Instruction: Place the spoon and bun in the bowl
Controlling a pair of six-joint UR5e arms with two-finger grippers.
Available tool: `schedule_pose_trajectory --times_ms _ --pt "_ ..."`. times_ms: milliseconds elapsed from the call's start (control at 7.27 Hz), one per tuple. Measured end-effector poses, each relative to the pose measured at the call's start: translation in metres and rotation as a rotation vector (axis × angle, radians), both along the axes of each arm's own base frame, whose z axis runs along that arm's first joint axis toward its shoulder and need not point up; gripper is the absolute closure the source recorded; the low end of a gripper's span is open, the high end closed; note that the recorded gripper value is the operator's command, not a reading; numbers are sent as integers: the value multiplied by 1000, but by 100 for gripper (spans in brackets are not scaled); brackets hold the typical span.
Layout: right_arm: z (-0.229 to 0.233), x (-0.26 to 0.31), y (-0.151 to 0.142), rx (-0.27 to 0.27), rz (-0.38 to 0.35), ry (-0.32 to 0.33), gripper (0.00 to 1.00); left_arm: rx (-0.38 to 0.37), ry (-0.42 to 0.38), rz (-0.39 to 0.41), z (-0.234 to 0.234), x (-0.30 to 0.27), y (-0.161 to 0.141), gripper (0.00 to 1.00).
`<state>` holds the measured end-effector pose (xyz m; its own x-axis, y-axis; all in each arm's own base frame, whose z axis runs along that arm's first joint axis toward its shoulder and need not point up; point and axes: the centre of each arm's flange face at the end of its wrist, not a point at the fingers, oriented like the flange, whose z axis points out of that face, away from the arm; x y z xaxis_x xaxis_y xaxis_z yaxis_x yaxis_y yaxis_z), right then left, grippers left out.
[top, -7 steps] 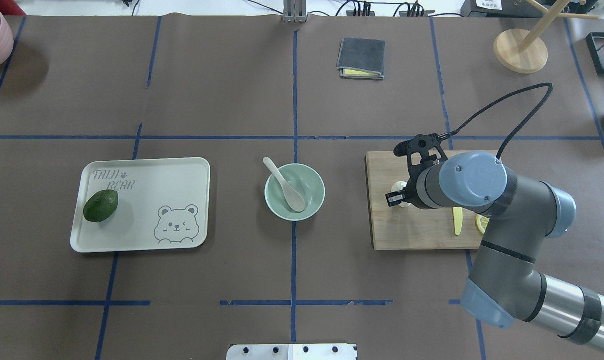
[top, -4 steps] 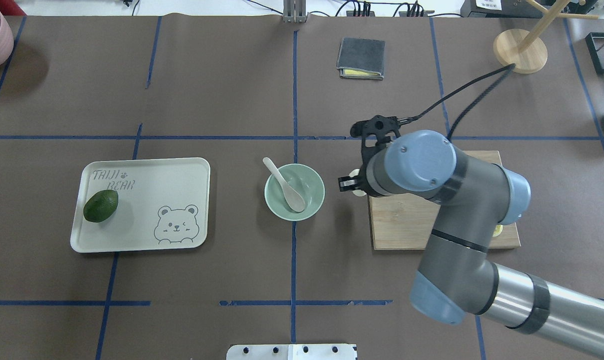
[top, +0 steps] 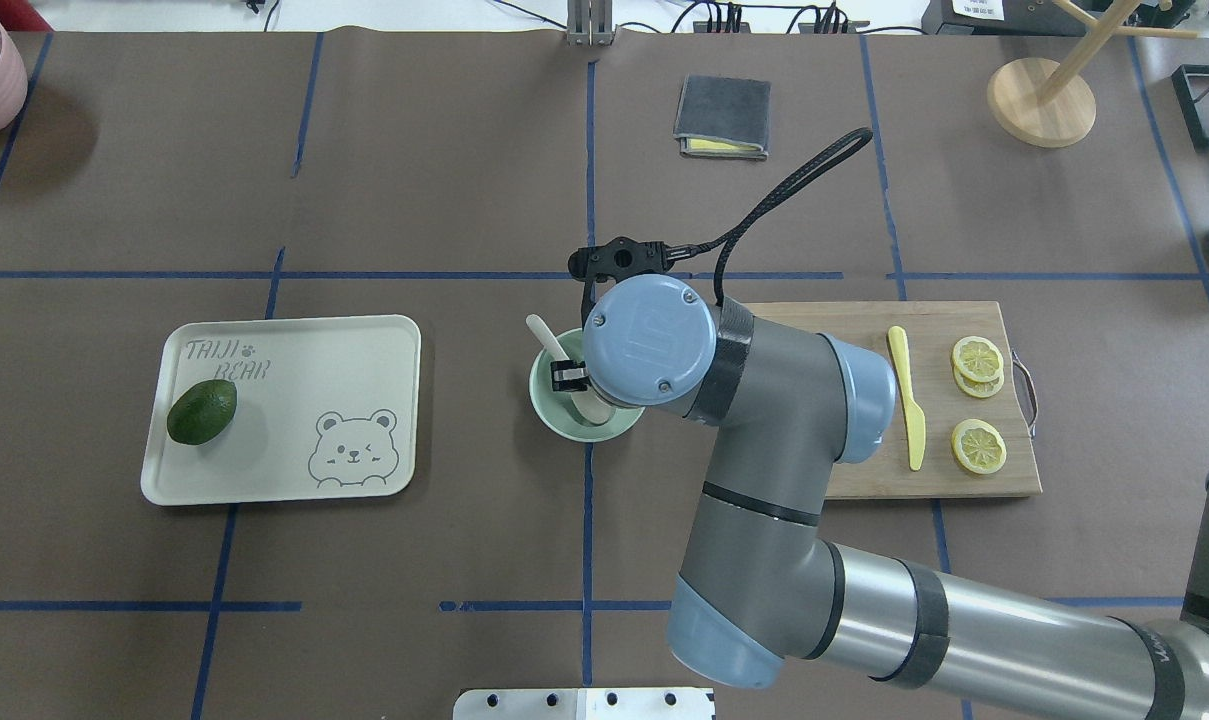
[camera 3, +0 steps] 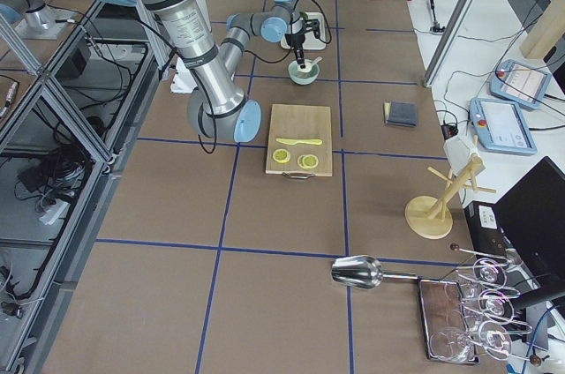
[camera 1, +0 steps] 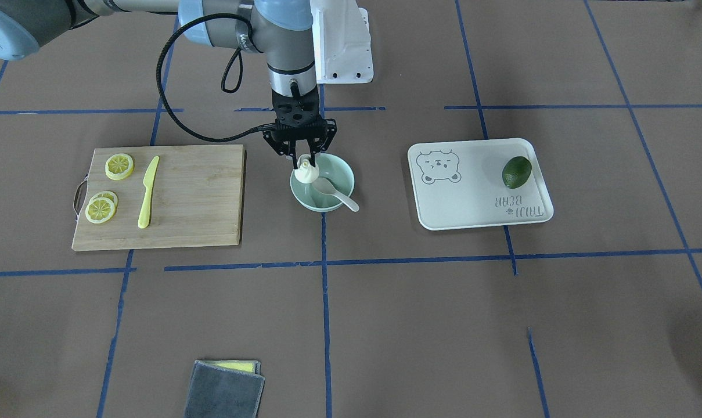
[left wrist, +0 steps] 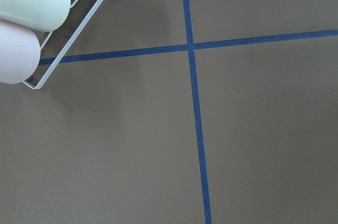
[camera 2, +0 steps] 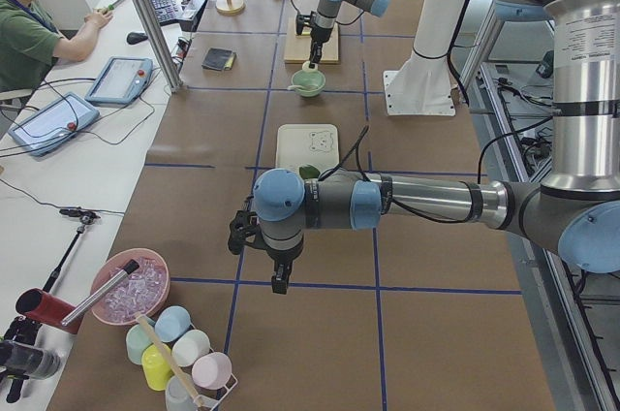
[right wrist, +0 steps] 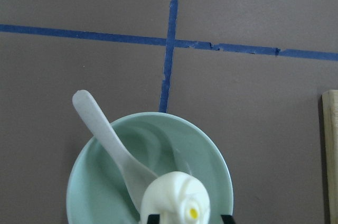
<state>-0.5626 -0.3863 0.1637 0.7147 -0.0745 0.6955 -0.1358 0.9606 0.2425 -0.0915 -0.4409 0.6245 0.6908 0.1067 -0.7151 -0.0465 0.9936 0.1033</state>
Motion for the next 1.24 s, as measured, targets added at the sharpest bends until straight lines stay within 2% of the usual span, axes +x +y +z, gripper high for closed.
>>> schedule_pose_trajectory --times_ms 275,550,826,1239 --pt "-5 -3 5 -13 16 -12 0 1 0 0 -1 0 0 0" --pt "-8 14 -3 0 3 -22 0 0 0 0 0 0 1 0" --pt "17 66 -47 23 -66 6 0 -9 -2 1 4 0 5 0" --pt "100 183 -128 102 -233 105 0 -19 -7 1 8 -1 8 0"
